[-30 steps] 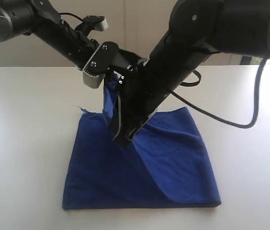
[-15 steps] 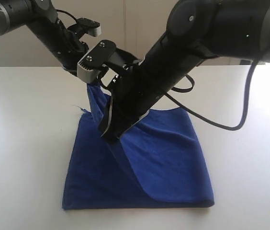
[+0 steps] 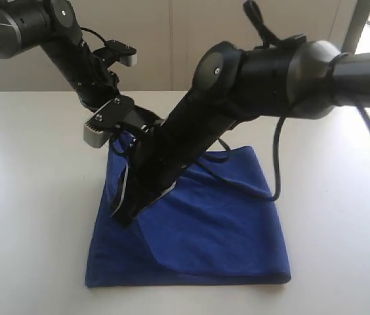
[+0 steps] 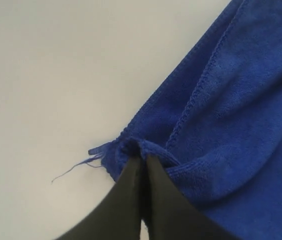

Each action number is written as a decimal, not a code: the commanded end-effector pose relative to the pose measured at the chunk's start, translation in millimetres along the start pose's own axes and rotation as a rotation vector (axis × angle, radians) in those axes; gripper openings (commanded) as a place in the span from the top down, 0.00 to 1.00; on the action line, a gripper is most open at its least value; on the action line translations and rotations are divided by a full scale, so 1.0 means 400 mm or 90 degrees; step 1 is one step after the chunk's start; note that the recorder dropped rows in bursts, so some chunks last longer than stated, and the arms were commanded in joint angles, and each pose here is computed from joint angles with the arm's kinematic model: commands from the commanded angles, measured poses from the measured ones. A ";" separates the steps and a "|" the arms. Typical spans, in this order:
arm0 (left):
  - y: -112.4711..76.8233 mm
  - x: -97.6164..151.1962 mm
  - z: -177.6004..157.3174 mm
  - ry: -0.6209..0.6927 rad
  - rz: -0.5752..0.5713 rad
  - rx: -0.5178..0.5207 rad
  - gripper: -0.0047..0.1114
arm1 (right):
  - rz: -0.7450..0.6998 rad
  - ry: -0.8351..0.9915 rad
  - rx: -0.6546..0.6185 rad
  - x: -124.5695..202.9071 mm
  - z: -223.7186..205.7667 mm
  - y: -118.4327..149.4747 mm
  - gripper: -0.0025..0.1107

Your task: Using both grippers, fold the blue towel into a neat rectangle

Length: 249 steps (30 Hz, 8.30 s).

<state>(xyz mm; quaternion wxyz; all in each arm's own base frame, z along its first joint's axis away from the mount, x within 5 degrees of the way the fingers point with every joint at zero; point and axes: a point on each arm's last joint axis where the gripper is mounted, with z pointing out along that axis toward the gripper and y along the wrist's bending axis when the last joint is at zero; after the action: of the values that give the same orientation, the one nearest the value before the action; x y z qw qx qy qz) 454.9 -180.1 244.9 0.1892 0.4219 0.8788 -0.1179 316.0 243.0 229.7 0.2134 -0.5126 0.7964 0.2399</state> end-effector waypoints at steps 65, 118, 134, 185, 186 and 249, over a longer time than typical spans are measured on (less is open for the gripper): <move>0.056 0.065 0.117 0.127 0.009 -0.050 0.57 | 0.003 0.088 -0.126 0.013 0.226 0.038 0.96; -0.064 0.051 0.151 0.091 0.076 0.253 0.96 | 0.058 0.460 0.099 0.345 -0.078 -0.021 0.64; -0.043 0.069 0.203 0.111 0.077 0.217 0.96 | 0.003 0.435 0.203 0.396 -0.048 -0.043 0.77; 0.008 0.031 -0.022 0.038 0.059 0.128 0.96 | 0.093 0.095 0.291 0.199 -0.221 0.008 0.52; 0.023 0.043 -0.034 0.047 0.039 0.123 0.96 | 0.105 0.076 0.287 0.193 -0.220 0.009 0.53; 0.113 0.285 0.167 -0.109 -0.350 0.126 0.63 | 0.275 -0.071 0.087 0.134 -0.314 -0.491 0.73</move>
<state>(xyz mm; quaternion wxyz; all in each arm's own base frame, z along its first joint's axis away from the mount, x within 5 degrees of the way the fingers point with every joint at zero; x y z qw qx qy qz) 441.3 -95.8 138.4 0.1871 0.1675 0.9275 -0.2769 466.6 58.6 261.5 0.2326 -0.2993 0.8906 0.2513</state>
